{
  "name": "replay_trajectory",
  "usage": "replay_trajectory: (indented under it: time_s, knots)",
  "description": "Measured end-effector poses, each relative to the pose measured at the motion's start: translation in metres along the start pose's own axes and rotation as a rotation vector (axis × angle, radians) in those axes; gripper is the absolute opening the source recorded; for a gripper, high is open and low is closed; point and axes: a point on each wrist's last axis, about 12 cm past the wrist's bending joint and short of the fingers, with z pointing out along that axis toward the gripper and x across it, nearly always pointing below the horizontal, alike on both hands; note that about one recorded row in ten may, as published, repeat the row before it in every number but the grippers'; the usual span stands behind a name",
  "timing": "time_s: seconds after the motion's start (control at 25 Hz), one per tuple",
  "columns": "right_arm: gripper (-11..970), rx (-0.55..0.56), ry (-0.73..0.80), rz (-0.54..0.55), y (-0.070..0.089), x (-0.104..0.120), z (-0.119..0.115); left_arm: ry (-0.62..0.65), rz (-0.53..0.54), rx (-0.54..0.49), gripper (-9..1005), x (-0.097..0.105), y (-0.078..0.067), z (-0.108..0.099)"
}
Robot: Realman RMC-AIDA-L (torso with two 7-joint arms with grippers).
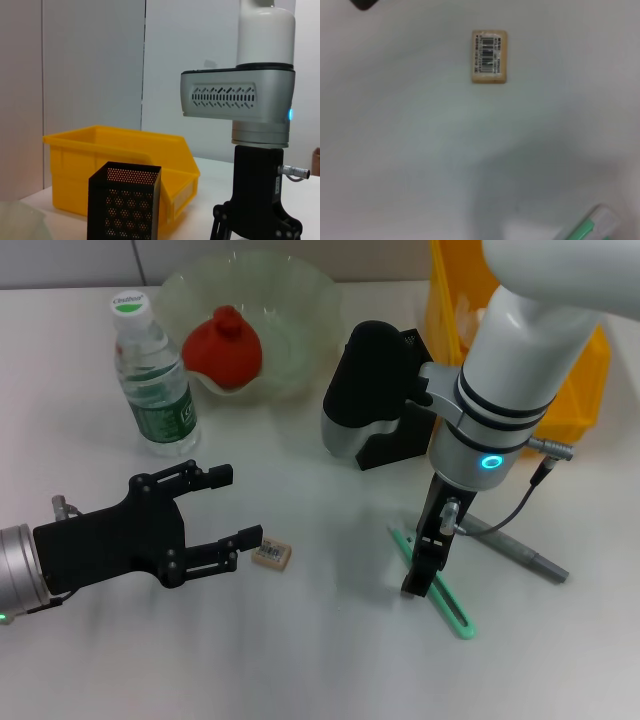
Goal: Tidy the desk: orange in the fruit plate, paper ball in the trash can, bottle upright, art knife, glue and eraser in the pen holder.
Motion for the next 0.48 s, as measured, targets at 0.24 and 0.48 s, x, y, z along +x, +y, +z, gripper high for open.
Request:
replay_trajectory:
  time_s: [0.24,0.48]
  knots:
    - [753,0.001,0.003,-0.003,0.0006,0.0005,0.0008,0.000,-0.001,0.000,785,0.0001,-0.0001,0.0001]
    - [752,0.001,-0.011,-0.010,0.0026,0.0005,0.0001,0.000,0.000,0.000,784,0.0001,-0.0001,0.0000]
